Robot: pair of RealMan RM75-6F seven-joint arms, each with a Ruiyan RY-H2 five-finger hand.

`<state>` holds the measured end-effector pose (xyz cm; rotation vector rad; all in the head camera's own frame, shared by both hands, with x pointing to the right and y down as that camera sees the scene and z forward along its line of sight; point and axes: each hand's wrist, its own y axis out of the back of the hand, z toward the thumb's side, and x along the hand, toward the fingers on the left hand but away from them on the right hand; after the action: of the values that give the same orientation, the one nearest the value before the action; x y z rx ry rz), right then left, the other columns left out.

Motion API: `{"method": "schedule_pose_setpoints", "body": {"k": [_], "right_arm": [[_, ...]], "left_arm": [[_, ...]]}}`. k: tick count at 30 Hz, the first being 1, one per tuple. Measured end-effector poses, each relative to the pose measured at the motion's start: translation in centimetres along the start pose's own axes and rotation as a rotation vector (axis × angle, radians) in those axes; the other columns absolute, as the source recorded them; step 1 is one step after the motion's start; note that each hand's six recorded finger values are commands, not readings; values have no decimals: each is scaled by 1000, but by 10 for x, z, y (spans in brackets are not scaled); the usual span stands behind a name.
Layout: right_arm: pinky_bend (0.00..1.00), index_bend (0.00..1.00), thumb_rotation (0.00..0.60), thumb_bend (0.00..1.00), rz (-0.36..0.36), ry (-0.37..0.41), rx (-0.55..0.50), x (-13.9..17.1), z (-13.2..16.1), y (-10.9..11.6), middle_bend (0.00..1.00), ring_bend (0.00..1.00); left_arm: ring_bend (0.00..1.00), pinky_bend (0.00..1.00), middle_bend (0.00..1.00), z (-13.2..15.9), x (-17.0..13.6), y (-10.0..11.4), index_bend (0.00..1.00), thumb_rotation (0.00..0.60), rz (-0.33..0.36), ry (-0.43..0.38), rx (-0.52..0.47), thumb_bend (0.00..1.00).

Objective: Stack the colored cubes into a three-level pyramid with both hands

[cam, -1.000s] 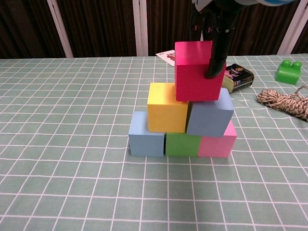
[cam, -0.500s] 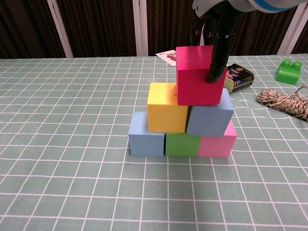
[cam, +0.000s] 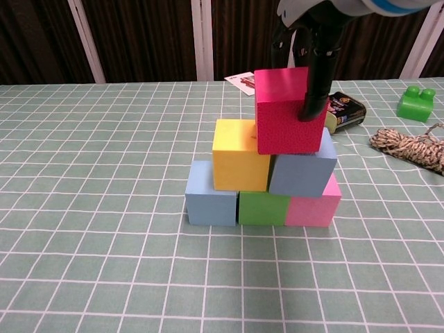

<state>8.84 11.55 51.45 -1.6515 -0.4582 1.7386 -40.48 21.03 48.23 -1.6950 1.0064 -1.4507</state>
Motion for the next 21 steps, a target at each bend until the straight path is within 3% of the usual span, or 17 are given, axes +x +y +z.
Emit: {"method": "schedule_pose_setpoints", "body": {"k": [21], "right_arm": [[103,0,600,327,2,-7,0,-2,-2,-1,396,138]], "left_arm": [[0,0,52,-1,0,0,0,600,-3,2,-1,65]]}}
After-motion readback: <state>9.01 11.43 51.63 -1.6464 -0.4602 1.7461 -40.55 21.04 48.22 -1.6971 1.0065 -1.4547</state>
